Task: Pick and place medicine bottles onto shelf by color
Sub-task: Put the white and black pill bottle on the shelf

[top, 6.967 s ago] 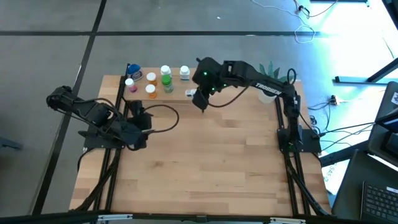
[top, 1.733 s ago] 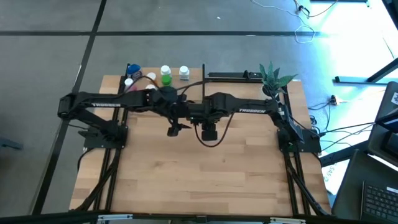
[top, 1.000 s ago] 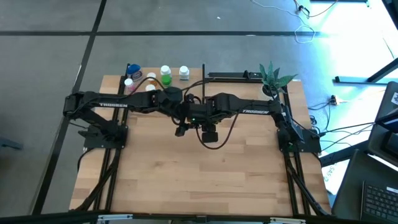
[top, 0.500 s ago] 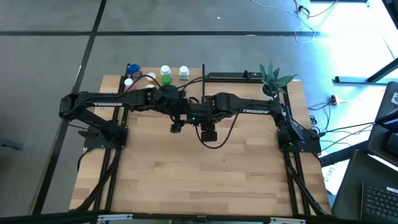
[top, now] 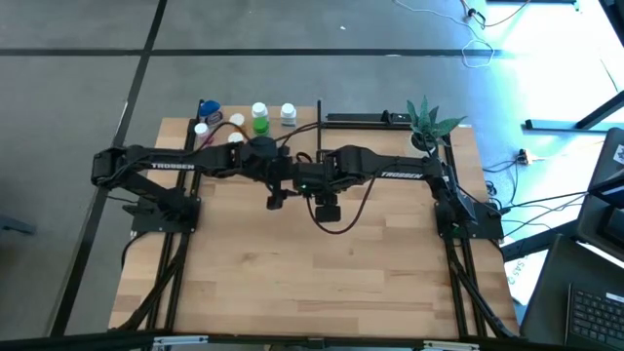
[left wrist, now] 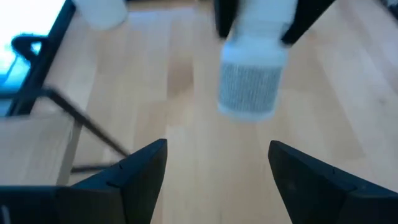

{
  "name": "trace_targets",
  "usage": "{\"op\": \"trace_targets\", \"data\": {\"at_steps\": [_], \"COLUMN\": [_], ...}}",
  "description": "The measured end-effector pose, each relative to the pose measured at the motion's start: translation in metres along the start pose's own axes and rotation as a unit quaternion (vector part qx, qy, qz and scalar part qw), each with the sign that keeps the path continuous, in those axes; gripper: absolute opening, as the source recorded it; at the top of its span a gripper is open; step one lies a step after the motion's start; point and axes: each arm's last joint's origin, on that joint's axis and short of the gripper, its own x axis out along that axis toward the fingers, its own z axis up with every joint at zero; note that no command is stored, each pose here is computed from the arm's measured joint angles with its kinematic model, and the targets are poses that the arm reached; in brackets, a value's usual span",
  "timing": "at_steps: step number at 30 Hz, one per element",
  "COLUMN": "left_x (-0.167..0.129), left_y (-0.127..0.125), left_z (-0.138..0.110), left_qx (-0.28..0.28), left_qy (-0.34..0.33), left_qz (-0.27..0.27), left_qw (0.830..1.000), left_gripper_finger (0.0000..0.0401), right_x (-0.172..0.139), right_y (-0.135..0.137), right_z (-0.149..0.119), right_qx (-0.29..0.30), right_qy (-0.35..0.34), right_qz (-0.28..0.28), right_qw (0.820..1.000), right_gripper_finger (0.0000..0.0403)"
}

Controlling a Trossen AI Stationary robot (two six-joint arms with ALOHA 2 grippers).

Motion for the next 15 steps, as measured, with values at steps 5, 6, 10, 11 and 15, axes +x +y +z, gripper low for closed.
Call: {"op": "trace_targets", "data": {"at_steps": [5,6,10,11,15], "left_x": [0.0023,0.0022,0.0019,0.0018,0.0015], "left_y": [-0.0013,-0.0008,-0.0002,-0.0004,-0.0017], "left_z": [-0.0007,0.0004,0.0034,0.0046,0.0064], "left_qx": [0.004,0.005,0.007,0.008,0.011], "left_qy": [-0.031,-0.037,-0.052,-0.059,-0.071], "left_qz": [-0.007,-0.005,-0.002,-0.004,-0.031], "left_qw": [0.999,0.999,0.999,0.998,0.997], "left_gripper_finger": [0.0275,0.0275,0.0275,0.0275,0.0275], "right_x": [0.0000,0.0000,0.0003,0.0003,0.0004], "right_y": [0.0000,0.0000,0.0001,0.0001,0.0002], "right_z": [0.0000,0.0000,0.0000,0.0000,0.0001], "right_qx": [0.000,0.000,0.000,0.000,0.000], "right_qy": [0.000,0.000,0.000,0.000,0.001], "right_qz": [0.000,0.000,0.001,0.001,0.001], "right_qw": [1.000,1.000,1.000,1.000,1.000], "right_gripper_finger": [0.0162,0.0162,0.0162,0.0162,0.0162]}}
